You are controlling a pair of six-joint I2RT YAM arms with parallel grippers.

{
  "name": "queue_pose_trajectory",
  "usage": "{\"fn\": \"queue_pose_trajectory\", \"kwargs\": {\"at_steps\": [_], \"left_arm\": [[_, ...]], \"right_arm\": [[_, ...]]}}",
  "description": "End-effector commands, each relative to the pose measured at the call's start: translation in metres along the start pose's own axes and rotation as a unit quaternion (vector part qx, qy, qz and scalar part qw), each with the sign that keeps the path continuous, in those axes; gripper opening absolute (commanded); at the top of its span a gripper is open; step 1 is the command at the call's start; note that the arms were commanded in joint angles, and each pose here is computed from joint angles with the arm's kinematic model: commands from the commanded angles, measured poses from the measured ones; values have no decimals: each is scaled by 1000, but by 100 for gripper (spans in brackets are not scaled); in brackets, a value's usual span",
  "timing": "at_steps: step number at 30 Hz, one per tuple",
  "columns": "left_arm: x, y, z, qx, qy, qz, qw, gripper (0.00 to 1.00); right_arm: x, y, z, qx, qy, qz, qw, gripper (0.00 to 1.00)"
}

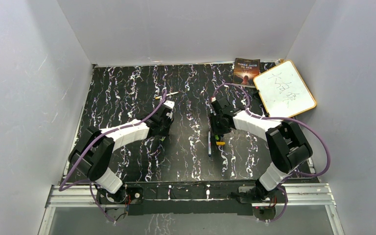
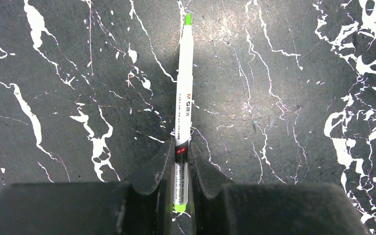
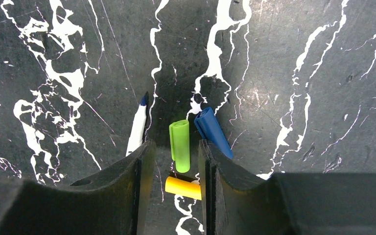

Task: Insert the pens into the pen caps

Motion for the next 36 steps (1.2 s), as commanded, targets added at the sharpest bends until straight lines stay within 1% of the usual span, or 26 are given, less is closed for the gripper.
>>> {"fn": "queue_pose_trajectory", "kwargs": {"at_steps": [1,6,9,12,17,20,22,25,31,36], "left_arm": [[0,-7,-1,-5,1,-6,1000,0],[0,-7,-1,-5,2,-7,1000,0],[1,-8,-1,-5,1,-9,1000,0],[1,-8,-1,-5,1,-9,1000,0],[1,-9,-1,-5,1,-10,1000,0],[1,-10,-1,-5,0,-11,1000,0],[0,-10,-1,-5,-1,-11,1000,0],[1,-12,0,-6,-3,-14,1000,0],[2,-18,-2,-17,-8,-18,1000,0],[3,-24,-6,-41,-9,-27,999,0]], "right_arm": [[8,3,2,-20,-20,-15,999,37],[5,5,6,-36,-33,-8,999,36],[3,4,8,-36,-33,-7,999,33],[2,4,8,-36,-32,-7,999,25],[0,4,9,-34,-31,-9,999,19],[-1,4,9,-34,-30,-9,999,11],[0,3,10,-31,-29,-11,999,8],[2,2,11,-27,-28,-16,999,1],[16,-9,16,-11,-26,-47,998,0],[33,-26,19,0,-17,-97,995,0]]}}
Point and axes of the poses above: each gripper's point midway between its finger pads, its own y axis out along the fingers, its own z axis along the line the jaws close on, x = y × z, the point moved 7 cm from there along -y, back along the fingers, and after that the axes turned 14 degrees about -y, right-handed, at the moved point
